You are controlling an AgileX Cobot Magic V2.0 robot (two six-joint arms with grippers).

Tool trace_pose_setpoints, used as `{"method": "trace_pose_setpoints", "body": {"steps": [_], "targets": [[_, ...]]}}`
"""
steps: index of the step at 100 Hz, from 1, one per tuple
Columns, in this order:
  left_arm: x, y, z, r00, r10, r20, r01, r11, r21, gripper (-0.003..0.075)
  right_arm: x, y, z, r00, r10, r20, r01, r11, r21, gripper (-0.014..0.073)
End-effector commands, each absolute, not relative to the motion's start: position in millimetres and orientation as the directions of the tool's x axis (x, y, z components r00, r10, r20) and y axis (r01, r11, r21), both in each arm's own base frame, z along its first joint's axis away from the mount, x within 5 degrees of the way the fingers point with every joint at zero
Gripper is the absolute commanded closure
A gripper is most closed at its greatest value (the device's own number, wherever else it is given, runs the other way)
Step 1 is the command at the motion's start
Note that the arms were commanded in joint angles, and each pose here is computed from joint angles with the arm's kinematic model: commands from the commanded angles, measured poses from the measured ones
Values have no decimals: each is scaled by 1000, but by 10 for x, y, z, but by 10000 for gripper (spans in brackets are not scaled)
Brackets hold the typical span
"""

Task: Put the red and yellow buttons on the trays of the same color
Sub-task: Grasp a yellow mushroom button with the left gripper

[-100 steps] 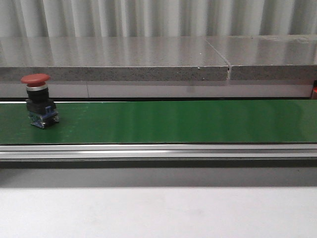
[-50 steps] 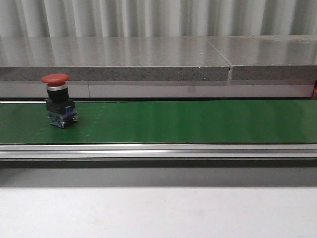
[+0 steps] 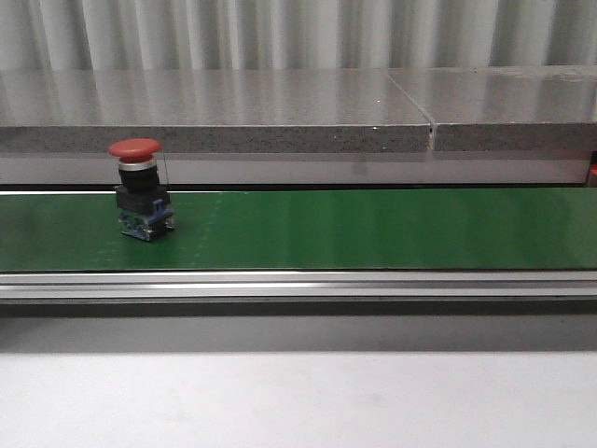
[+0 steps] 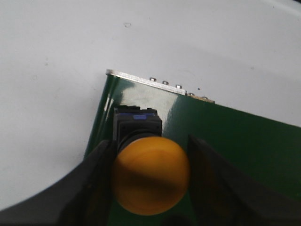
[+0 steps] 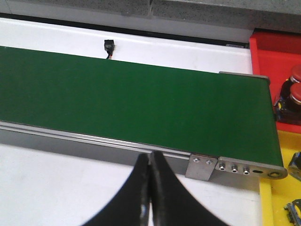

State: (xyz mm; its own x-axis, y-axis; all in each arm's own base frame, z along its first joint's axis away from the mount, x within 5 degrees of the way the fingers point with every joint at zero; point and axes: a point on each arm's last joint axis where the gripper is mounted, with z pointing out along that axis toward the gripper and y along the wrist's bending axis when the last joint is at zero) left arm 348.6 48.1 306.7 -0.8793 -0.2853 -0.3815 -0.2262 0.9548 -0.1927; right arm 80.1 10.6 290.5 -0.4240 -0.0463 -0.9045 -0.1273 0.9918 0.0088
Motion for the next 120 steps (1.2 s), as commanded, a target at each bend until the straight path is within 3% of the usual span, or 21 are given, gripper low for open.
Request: {"method": "trace_pose_setpoints", "body": {"steps": [1,45,52,70,97,108,113,120], "targets": [[3433,387,3256,-845,-270,-462,-194,959,-206,462,825,110,3047,-337,-45,-940,-132,991,0,666],[3392,318,2953,-875,-264,-406,-196,960,-202,451,825,110,3047,-337,-45,-940,-132,991,0,666],[3391,317,2952,-877,-260,-404,-192,961,-200,405,825,110,3047,-337,-45,-940,-132,991,0,666],[3403,319,2958,-875,-237,-423,-169,967,-191,181,825,110,3047,-337,-45,-940,-132,991,0,666],[3386,199,3152,-828,-121,-547,-50,989,-142,174,825,110,3047,-337,-45,-940,-132,991,0,666],[3305,87,3293,-787,-39,-616,11,997,-78,240,825,110,3047,-337,-45,-940,-132,991,0,666],[3251,26,3343,-760,4,-650,39,998,-40,324,825,110,3047,-337,-45,-940,-132,991,0,666],[3151,-67,3398,-714,59,-697,76,997,7,504,825,110,3047,-337,-45,-940,-132,991,0,666]]}}
